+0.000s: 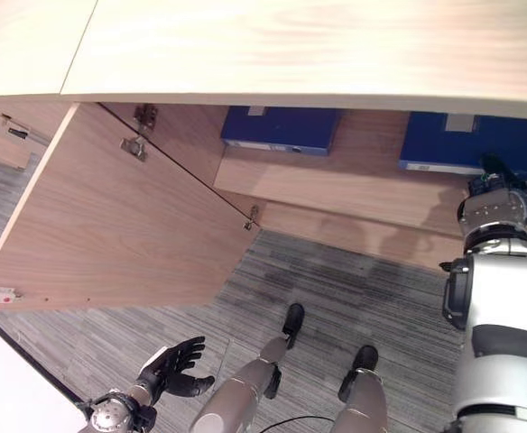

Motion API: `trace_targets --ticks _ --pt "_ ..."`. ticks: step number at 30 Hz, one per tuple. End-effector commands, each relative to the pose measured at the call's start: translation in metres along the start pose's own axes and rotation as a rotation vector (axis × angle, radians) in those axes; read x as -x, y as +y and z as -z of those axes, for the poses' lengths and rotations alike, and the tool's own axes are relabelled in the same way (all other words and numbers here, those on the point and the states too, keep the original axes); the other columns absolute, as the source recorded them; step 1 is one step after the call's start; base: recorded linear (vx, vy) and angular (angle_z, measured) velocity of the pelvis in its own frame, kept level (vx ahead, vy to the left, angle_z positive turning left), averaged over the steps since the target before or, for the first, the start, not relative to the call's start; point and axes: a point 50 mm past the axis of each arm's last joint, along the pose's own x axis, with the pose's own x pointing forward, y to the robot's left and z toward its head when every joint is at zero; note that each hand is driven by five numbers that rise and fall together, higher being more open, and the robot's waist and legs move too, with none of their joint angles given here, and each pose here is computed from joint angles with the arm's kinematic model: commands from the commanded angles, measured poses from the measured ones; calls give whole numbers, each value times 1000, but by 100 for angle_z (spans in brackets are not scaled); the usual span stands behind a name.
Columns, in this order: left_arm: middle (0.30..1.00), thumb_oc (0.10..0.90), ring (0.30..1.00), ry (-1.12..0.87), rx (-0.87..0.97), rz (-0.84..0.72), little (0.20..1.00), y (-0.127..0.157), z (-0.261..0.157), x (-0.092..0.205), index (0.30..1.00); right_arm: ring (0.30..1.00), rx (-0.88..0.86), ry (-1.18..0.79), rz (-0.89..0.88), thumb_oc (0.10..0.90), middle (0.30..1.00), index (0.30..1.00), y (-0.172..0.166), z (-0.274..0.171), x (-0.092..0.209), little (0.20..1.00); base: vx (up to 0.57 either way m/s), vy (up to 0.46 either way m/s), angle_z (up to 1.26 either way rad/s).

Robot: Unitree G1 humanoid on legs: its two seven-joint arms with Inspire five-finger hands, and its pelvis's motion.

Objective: Put the empty folder in the office cabinet

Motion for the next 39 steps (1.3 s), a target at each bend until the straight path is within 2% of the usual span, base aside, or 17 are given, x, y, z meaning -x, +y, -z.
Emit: trace_targets --ticks 1,11,16,19,22,23,26,27,29,33,38,39 --pt "900 800 900 -55 -63 -54 900 32 -19 -2 900 900 -58 -77 -16 800 900 900 -3 -30 -2 900 -1 -30 4" --pt "900 800 900 35 -70 -69 900 36 -3 -2 900 900 -90 -69 -29 800 900 900 -7 -11 -5 900 9 -38 13" --pt "900 800 900 82 -70 -82 900 32 3 -7 900 900 -69 -6 -16 800 900 900 -15 28 -5 900 43 -10 6" --pt "900 800 900 104 -41 -100 900 28 9 -8 900 900 0 36 -7 800 900 900 -24 60 -4 900 33 24 4" --pt "900 800 900 134 -29 -124 900 26 16 -8 900 900 35 100 20 800 900 900 -42 94 -1 900 53 37 -6" --pt "900 800 900 173 -18 -151 900 27 25 -5 900 900 76 153 60 800 900 900 -66 123 1 900 67 33 -12" --pt "900 800 900 222 -7 -186 900 30 37 -1 900 900 94 192 82 800 900 900 -85 146 6 900 70 26 -10" --pt "900 800 900 254 -1 -220 900 34 44 2 900 900 126 225 99 800 900 900 -103 163 10 900 61 22 -24" --pt "900 800 900 258 -2 -221 900 34 45 3 900 900 128 228 100 800 900 900 -104 165 11 900 50 2 -30" --pt "900 800 900 345 39 -313 900 44 66 18 900 900 172 302 168 800 900 900 -164 202 26 900 62 -5 -12" --pt "900 800 900 393 73 -354 900 46 78 27 900 900 188 322 199 800 900 900 -191 212 34 900 33 -7 -6" --pt "900 800 900 424 93 -375 900 47 85 33 900 900 209 333 224 800 900 900 -209 215 38 900 29 -14 -9"
